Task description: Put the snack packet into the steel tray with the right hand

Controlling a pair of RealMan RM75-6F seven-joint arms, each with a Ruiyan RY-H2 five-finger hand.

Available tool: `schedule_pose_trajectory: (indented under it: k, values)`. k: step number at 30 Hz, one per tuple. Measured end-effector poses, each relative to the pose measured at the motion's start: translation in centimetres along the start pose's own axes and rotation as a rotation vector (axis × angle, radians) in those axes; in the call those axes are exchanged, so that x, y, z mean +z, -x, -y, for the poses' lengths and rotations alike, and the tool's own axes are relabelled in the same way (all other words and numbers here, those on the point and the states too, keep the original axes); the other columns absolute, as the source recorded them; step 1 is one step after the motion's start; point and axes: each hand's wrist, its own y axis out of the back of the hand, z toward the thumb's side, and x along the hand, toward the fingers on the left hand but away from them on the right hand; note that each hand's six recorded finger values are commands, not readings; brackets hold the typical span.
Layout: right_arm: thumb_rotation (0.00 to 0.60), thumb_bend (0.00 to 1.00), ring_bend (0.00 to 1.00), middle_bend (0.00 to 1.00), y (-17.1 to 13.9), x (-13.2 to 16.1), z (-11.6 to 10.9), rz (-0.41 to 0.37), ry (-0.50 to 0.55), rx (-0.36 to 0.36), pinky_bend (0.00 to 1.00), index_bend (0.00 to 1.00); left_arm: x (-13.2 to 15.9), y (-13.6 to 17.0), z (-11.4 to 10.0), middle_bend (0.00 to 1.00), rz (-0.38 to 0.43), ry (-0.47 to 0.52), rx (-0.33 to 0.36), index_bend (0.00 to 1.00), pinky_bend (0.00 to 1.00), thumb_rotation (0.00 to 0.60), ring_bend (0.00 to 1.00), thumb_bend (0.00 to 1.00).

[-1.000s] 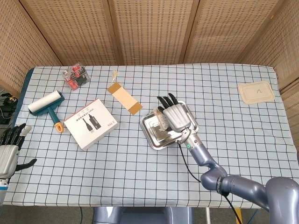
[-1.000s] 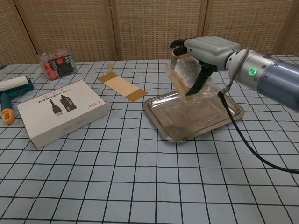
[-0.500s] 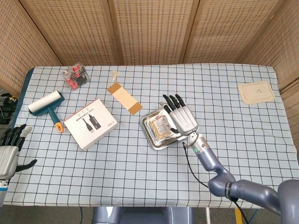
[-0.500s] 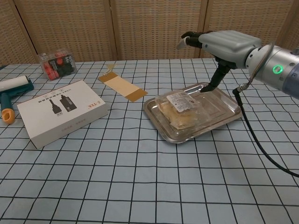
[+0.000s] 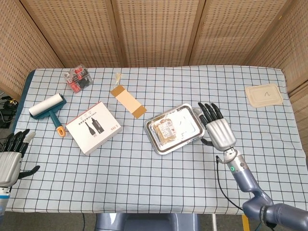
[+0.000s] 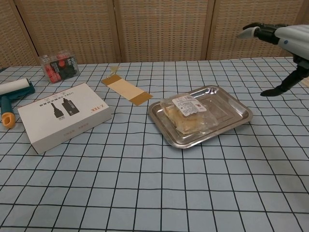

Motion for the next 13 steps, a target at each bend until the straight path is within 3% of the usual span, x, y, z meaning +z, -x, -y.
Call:
schedule_pose_trajectory:
  k: [10, 13]
  values:
    - [0.6, 0.1, 0.0, 0.0, -9.2, -5.0, -0.3, 0.086, 0.099, -0.039, 0.0, 0.05, 0.0, -0.2, 0.2, 0.0, 0.012, -0.001, 0.022, 0.0, 0.0, 0.6, 0.0, 0.09]
    - [0.6, 0.1, 0.0, 0.0, -12.4, -6.1, -0.3, 0.12, 0.083, -0.038, 0.0, 0.05, 0.0, -0.4, 0.5, 0.0, 0.014, -0.002, 0.023, 0.0, 0.0, 0.6, 0.0, 0.09]
